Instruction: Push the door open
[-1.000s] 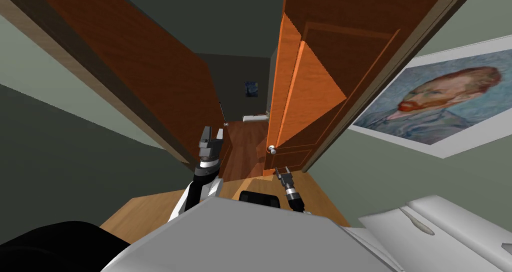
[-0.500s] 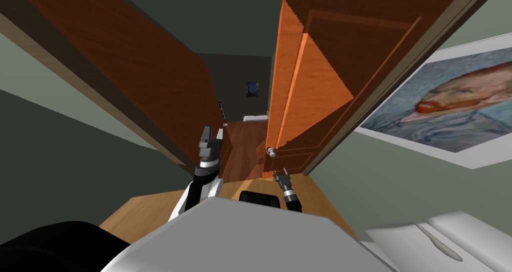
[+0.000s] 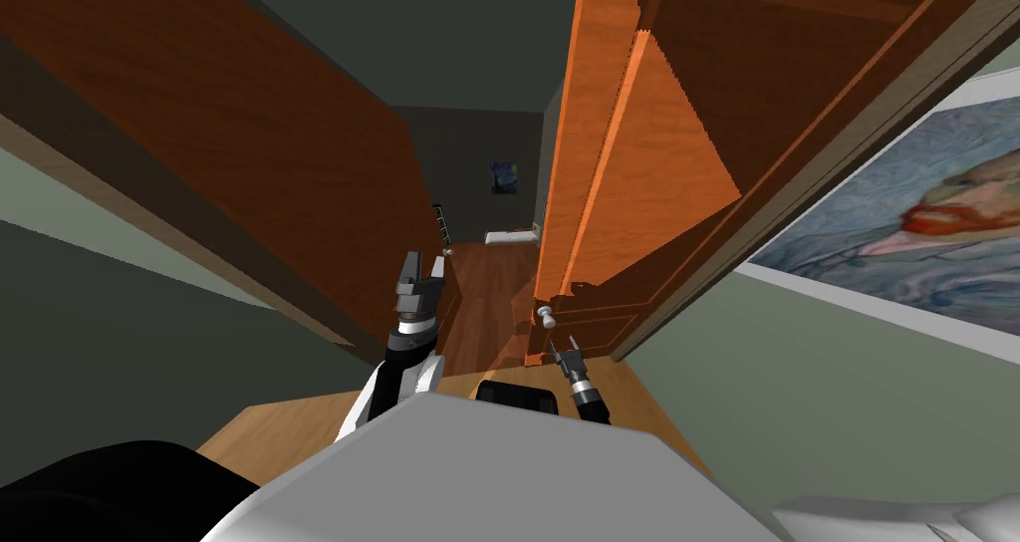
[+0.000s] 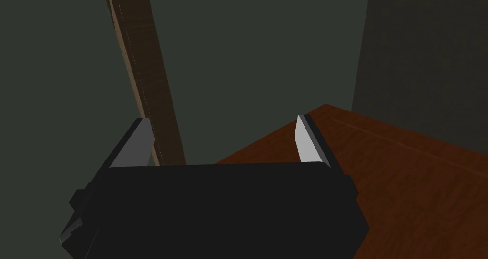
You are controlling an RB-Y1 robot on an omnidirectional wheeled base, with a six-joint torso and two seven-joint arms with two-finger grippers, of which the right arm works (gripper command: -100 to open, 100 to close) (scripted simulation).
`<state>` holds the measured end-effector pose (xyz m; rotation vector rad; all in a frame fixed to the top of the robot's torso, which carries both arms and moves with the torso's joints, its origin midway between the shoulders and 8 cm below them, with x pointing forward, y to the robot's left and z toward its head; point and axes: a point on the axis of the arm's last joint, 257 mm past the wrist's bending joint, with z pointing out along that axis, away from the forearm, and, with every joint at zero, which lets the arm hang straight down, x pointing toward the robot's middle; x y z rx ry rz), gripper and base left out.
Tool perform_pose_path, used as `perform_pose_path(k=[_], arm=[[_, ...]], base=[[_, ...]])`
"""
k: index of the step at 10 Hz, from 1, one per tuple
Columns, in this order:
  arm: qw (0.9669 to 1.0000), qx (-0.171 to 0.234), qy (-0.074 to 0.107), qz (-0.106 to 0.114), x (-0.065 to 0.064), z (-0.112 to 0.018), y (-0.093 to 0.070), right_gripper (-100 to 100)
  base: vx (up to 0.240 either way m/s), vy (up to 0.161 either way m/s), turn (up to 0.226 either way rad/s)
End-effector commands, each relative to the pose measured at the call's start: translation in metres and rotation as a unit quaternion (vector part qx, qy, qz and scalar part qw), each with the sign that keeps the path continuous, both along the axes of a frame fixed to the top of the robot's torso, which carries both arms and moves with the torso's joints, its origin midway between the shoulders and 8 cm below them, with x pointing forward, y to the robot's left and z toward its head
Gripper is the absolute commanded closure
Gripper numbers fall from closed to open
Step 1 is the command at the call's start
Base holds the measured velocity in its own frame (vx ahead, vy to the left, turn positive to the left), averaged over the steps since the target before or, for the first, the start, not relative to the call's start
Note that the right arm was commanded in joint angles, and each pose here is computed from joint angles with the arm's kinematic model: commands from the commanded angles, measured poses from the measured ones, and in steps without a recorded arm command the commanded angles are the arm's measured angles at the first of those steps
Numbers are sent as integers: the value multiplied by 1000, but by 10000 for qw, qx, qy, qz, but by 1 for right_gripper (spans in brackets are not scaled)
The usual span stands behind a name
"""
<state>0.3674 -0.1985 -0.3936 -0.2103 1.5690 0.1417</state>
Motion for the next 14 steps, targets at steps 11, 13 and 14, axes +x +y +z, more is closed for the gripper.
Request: perform_pose_path(k=[11,13,14], arm=[[9998,172,-11,-78,3,0,11,100],[9990,438,12,-101,6,2,9,100],[9984,549,21,-123,6,2,7,100]], base=[[67,15,9],[18,11,37],[17,10,21]])
